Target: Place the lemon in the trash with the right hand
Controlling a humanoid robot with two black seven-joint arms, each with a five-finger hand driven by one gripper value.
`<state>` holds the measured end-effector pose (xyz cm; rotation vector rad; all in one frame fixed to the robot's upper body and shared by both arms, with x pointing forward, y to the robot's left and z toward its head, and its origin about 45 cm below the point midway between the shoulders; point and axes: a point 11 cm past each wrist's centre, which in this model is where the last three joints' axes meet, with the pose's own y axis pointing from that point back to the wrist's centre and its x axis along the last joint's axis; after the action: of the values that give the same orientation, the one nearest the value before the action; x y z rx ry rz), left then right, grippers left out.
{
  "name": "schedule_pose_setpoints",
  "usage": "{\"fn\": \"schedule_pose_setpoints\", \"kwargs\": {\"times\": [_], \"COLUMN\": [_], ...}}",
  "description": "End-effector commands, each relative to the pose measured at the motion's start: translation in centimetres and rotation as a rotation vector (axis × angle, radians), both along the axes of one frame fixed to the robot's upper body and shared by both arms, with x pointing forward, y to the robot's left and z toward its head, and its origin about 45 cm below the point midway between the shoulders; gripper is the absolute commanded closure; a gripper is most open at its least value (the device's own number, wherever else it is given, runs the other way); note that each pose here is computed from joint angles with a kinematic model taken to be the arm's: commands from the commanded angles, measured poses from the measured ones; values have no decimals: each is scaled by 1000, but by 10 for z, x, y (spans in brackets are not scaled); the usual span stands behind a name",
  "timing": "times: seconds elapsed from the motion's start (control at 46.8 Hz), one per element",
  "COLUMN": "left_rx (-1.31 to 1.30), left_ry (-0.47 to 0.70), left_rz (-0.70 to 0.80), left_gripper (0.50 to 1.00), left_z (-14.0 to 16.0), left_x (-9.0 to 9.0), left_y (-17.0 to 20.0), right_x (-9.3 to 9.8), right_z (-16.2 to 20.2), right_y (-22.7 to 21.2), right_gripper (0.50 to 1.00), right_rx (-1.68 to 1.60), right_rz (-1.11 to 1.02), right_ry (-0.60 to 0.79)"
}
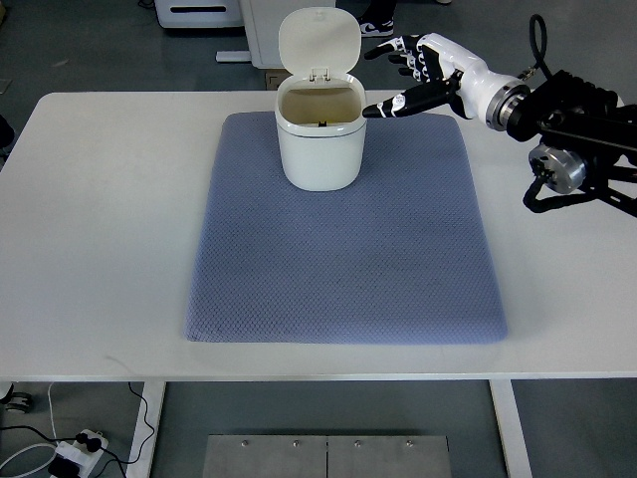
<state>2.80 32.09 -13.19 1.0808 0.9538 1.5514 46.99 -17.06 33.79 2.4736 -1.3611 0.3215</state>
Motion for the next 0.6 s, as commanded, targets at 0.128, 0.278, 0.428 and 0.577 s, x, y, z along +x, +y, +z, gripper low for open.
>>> {"fn": "schedule_pose_setpoints", "kwargs": {"times": [0.128,0.278,0.428,0.577], "left_rx": [0,0,0,0], "left_ry": [0,0,-1,0], "left_rz": [0,0,1,0], "left_gripper": [500,500,500,500], "left_z": [0,0,0,0], "left_x": [0,0,0,0], "left_y": [0,0,0,0], "right_x": [0,1,3,3], "right_z": [7,-5,-25,-41], "right_y": [-42,-81,-108,-127], "right_gripper": [500,500,500,500], "right_rx": [21,10,73,208], "right_rz": [-73,-159,-244,-309], "right_ry": [-4,20,45,72]}}
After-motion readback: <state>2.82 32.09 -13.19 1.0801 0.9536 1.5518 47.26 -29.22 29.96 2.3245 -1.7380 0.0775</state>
